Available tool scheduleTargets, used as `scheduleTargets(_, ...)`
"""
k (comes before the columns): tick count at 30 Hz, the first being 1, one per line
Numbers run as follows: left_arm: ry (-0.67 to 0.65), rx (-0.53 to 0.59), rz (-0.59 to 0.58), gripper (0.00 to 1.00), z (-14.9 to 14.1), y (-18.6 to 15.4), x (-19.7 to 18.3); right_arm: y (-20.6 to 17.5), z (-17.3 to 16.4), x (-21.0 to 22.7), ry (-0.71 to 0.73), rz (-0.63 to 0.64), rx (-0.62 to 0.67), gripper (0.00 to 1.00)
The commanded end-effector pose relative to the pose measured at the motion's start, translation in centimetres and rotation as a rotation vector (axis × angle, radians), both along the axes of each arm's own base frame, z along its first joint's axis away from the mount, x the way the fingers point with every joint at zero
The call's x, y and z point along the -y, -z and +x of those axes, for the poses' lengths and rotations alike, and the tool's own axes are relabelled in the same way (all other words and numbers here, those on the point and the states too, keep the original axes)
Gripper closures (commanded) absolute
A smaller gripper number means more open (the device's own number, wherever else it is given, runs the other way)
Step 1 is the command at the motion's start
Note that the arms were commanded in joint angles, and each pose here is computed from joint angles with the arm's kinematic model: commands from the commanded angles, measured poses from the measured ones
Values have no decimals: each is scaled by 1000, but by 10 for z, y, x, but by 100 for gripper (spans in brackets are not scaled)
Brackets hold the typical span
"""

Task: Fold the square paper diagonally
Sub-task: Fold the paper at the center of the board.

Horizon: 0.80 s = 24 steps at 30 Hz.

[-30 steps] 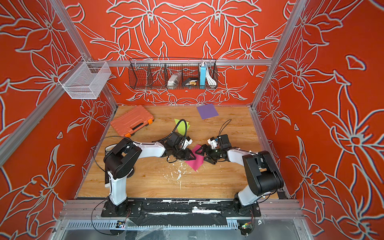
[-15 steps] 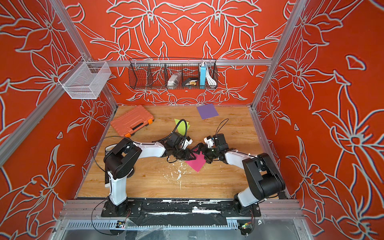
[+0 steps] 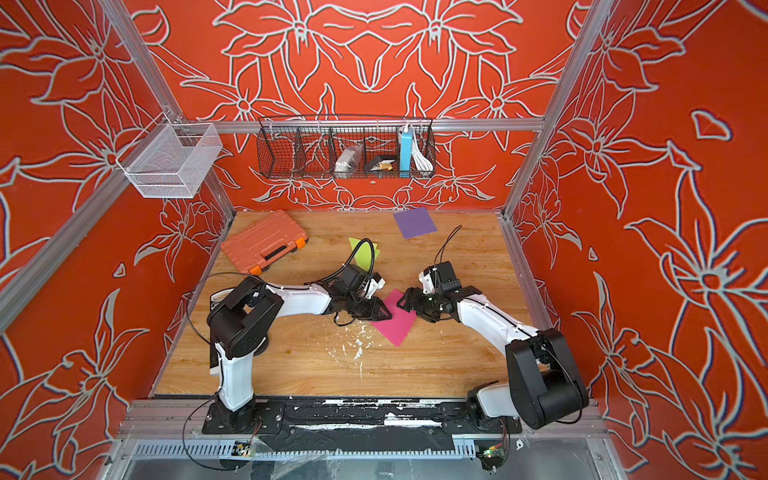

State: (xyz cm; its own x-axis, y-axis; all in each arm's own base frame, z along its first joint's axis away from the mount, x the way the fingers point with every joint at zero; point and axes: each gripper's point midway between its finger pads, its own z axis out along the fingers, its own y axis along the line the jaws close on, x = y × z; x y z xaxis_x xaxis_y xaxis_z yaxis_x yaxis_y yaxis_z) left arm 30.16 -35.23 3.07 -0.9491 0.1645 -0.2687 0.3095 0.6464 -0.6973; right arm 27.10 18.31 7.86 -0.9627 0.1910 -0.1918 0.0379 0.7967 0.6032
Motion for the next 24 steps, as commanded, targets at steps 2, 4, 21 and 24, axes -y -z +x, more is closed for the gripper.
scheduleTargets(2,-20,-69,159,64,-19,40,-26,14,0,14,-21,-113,-17,39)
scheduleTargets(4,-20,-68,158,64,-19,40,-26,16,3,16,-26,-128,-8,45)
scheduleTargets(21,-20,-60,145,64,-18,36,-25,18,5,34,-50,-265,47,92)
scheduleTargets(24,-33,-9,94,63,-14,20,-21,20,3,39,-46,-286,44,100)
